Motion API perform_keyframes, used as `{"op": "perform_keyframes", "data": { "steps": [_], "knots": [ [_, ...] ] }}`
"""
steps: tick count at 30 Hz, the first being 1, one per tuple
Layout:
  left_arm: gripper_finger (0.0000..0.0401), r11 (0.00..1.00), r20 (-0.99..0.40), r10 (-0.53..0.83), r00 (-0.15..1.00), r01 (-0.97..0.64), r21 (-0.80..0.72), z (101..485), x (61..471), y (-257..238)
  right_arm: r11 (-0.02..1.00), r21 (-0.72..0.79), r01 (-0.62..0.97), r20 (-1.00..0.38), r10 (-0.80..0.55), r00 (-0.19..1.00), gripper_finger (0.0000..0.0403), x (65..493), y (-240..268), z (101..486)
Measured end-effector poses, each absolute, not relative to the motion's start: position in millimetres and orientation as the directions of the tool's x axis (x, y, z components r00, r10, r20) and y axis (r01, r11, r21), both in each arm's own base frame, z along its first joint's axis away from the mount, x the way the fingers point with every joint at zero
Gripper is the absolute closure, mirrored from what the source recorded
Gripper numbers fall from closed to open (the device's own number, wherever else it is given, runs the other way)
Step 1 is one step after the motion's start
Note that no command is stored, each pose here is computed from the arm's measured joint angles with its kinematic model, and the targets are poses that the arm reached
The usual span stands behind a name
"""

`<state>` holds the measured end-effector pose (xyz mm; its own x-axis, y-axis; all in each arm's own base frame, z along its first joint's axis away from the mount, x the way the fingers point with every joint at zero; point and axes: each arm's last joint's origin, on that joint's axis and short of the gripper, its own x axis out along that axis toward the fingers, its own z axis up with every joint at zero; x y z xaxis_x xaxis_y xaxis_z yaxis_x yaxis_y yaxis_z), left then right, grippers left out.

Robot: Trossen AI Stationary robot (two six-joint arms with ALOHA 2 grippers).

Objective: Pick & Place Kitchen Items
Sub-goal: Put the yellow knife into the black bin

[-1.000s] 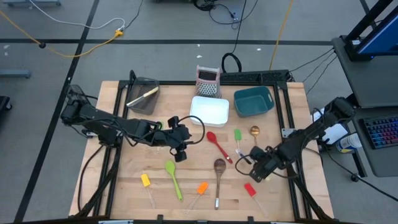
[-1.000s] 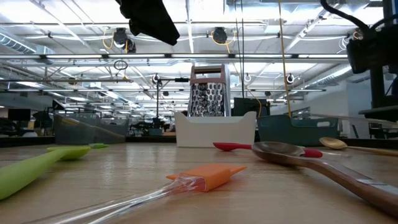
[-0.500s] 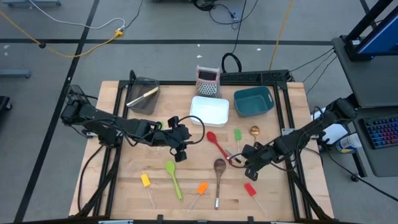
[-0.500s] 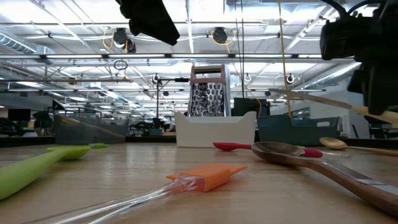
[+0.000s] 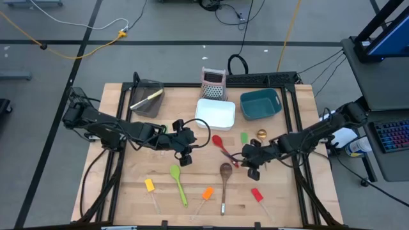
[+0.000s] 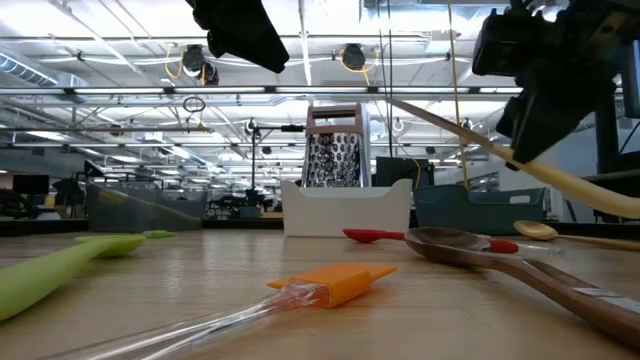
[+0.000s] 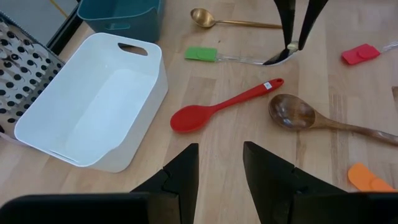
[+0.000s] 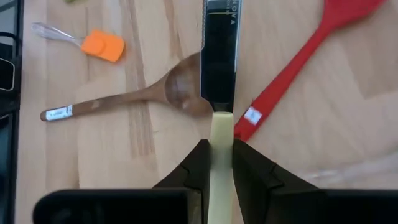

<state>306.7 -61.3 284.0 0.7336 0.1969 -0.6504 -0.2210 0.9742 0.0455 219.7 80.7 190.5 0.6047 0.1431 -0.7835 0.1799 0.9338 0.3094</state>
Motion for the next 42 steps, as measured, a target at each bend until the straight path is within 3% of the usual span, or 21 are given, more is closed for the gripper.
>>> {"op": "perform_keyframes", "data": {
  "steps": [24,42],
  "knots": [
    [0.027,0.951,-0.627,0.274,0.729,-0.303,0.063,284.7,306.6,-59.1,0.986,0.164,-0.029,-0.612,0.125,0.781,0.0362,243.1,61.4,207.2],
    [0.027,0.95,-0.598,0.276,0.753,-0.307,0.053,287.6,309.2,-59.5,0.994,0.031,-0.108,-0.372,0.112,0.921,0.0362,266.1,52.1,223.4]
  ]
}}
